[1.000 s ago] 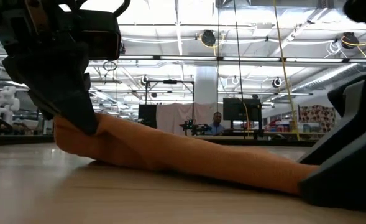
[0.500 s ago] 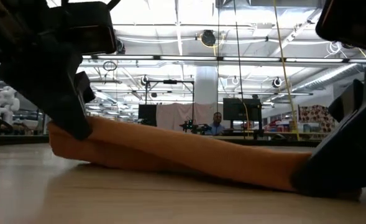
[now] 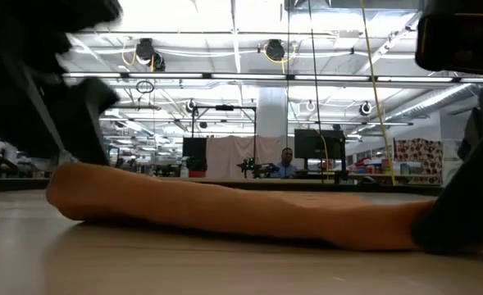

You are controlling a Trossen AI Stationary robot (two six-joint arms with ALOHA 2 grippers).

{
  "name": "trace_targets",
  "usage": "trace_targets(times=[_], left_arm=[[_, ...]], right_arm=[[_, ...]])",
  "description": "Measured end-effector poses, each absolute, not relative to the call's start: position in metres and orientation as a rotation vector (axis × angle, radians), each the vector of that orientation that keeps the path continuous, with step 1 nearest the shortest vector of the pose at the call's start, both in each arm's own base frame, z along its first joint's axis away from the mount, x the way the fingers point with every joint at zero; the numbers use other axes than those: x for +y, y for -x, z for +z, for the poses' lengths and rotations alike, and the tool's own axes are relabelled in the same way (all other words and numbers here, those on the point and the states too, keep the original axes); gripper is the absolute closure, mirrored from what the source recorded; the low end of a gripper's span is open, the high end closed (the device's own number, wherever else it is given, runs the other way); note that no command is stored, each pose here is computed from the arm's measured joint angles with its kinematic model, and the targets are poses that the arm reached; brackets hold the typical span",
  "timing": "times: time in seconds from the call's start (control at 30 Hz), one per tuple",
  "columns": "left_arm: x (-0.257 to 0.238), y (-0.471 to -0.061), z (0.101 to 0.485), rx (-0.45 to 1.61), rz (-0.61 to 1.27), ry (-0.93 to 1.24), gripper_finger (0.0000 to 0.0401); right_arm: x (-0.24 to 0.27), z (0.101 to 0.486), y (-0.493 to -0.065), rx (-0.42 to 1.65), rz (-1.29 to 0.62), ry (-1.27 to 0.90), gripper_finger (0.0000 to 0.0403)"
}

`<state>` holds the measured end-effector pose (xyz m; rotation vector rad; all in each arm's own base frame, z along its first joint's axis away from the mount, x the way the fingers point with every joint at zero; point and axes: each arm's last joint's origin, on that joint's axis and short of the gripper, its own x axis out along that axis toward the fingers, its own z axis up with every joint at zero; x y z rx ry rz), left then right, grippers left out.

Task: Roll towel into tight, uniform cylinder
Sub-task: Roll the brown towel

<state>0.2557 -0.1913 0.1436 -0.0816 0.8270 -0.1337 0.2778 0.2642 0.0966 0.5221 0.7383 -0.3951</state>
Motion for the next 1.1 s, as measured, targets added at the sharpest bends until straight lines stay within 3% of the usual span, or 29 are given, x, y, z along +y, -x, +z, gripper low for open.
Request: trace_targets(times=[0.27, 0.47, 0.7, 0.87, 1.1], left_arm=[[-0.237, -0.239, 0.148, 0.487, -0.123, -0.251, 0.0152], [-0.246, -0.241, 0.122, 0.478, -0.139, -0.393, 0.0151], [-0.234, -0.256, 0.099, 0.564, -0.190, -0.388, 0.0153], [-0.221, -0.266, 0.094, 0.599, -0.156, -0.378, 0.0174], [-0.205, -0.277, 0.092, 0.664, -0.161, -0.339, 0.0243]], right_arm=[[0.257, 0.108, -0.283, 0.792, -0.381, -0.597, 0.0402], [0.252, 0.117, -0.285, 0.837, -0.359, -0.629, 0.0403], [0.248, 0.118, -0.291, 0.867, -0.340, -0.665, 0.0403], [0.247, 0.118, -0.292, 0.878, -0.326, -0.650, 0.0403], [0.248, 0.119, -0.293, 0.920, -0.272, -0.622, 0.0402]])
